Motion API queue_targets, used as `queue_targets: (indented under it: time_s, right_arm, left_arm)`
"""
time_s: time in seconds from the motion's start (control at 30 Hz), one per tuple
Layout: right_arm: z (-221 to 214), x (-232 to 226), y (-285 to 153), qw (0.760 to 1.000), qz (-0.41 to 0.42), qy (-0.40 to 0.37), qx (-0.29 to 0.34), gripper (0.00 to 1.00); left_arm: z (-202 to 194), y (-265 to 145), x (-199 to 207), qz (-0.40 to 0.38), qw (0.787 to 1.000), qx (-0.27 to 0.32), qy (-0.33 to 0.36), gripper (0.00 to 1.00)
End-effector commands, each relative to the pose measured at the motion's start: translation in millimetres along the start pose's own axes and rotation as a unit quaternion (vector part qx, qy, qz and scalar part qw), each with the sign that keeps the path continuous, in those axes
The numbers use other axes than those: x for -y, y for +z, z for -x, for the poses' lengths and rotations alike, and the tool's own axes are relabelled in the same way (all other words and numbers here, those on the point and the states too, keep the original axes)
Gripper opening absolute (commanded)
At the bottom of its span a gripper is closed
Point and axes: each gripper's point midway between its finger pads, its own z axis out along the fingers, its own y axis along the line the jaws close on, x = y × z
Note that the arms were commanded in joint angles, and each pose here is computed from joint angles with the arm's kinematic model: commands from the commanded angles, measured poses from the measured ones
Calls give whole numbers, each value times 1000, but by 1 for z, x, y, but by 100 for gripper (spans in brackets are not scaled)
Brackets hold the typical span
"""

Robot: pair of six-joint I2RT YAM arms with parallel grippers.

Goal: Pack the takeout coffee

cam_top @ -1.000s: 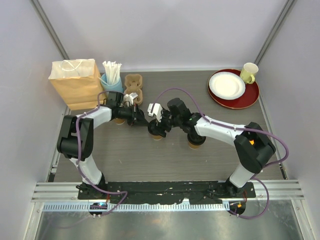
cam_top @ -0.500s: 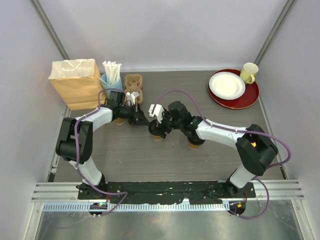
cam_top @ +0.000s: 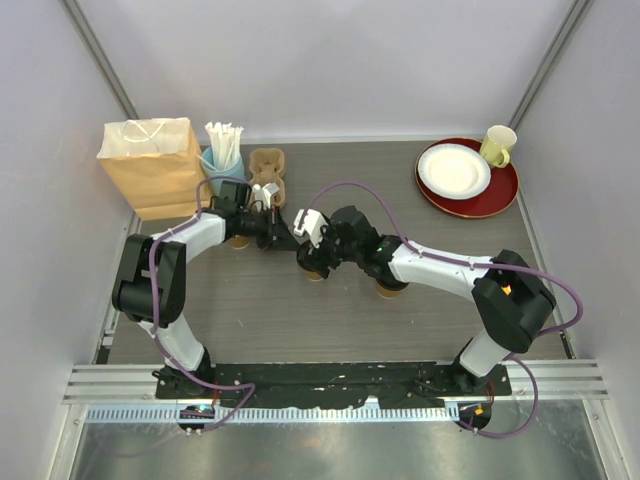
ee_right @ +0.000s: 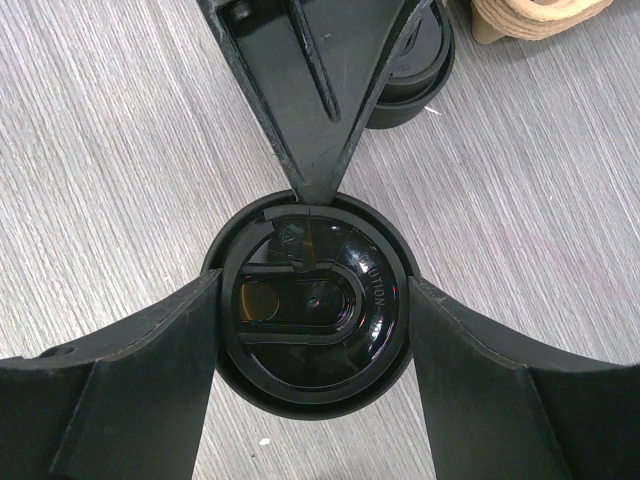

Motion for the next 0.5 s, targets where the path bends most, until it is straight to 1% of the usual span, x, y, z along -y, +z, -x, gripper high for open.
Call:
queue_targets:
  time_s: [0.0, 0.03, 0.13, 0.23, 0.33, 0.43, 0.47]
  right_arm:
    - [-138, -32, -13, 973, 25, 0, -231, 38]
    - [-138, -32, -13, 973, 25, 3, -230, 38]
    - [-138, -32, -14, 973, 21, 3, -231, 38]
    - [-133, -32, -13, 975, 22, 13, -220, 37]
    - [-120, -26, -14, 980, 13, 31, -199, 36]
    - [-109, -13, -15, 982, -12, 44, -183, 35]
    - [-107, -5, -16, 982, -24, 50, -179, 35]
  left_arm:
    - [-14, 3, -38, 102, 995, -11, -2, 18]
    - [-11, 2, -31, 92, 996, -10, 4, 26]
    - [-3, -3, -18, 80, 997, -6, 23, 36]
    - [9, -12, 0, 71, 996, 11, 54, 39]
    - [20, -23, 17, 68, 993, 32, 95, 41]
    - [29, -34, 29, 73, 988, 43, 126, 41]
    - [28, -37, 31, 74, 988, 39, 132, 41]
